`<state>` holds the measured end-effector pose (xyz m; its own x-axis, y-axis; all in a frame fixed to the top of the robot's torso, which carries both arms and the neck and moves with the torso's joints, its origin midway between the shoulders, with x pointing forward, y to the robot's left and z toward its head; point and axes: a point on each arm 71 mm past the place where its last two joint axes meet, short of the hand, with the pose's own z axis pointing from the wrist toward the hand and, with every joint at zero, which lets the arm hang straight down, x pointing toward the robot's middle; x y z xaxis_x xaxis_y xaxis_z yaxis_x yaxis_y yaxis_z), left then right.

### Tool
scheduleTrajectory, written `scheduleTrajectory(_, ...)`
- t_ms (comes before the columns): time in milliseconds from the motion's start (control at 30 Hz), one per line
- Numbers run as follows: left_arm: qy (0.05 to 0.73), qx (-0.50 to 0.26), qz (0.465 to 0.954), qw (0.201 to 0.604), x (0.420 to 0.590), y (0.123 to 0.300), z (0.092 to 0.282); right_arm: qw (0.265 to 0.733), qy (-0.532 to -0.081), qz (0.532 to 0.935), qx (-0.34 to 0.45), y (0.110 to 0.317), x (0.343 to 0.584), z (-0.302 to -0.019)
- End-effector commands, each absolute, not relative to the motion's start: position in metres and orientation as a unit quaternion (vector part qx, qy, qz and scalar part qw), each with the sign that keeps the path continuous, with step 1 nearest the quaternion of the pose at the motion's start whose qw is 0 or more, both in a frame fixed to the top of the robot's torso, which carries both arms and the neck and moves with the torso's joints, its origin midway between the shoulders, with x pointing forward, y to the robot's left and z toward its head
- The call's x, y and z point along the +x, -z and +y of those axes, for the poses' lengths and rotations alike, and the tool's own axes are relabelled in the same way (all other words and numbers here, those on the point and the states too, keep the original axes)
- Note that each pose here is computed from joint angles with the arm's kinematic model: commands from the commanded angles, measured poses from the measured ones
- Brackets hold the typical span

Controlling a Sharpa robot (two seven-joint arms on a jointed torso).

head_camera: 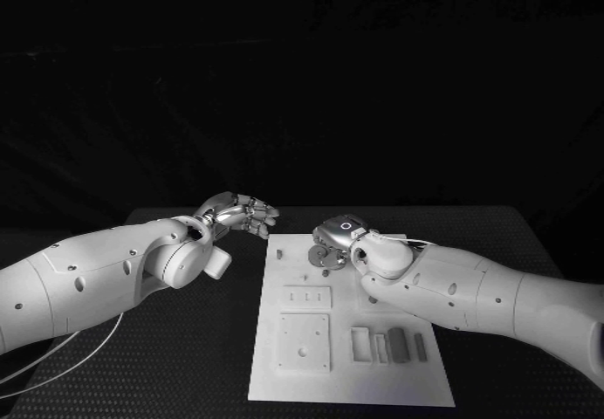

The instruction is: Assemble the parts on the task board

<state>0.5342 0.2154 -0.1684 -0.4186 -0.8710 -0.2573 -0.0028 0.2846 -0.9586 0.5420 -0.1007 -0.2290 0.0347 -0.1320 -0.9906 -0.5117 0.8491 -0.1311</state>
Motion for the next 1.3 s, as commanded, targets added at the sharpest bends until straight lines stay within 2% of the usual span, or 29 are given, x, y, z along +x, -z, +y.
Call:
scheduleTrajectory(33, 0.509, -0.318, 0.675, 0.428, 0.534, 0.167, 0.214, 0.672, -0.144, 0.687, -0.234, 0.230, 0.542, -0.100)
scheduleTrajectory(467, 0.509, -0.319, 0.675, 0.428, 0.534, 0.167, 0.214, 0.667, -0.146, 0.693, -0.230, 0.231, 0.542, -0.103)
scheduleTrajectory(767, 0.508, -0.319, 0.675, 0.429, 0.534, 0.167, 0.213, 0.618, -0.149, 0.739, -0.222, 0.240, 0.542, -0.104)
scheduleTrajectory(1300, 0.508, -0.319, 0.675, 0.429, 0.535, 0.167, 0.213, 0.615, -0.138, 0.748, -0.208, 0.242, 0.548, -0.115)
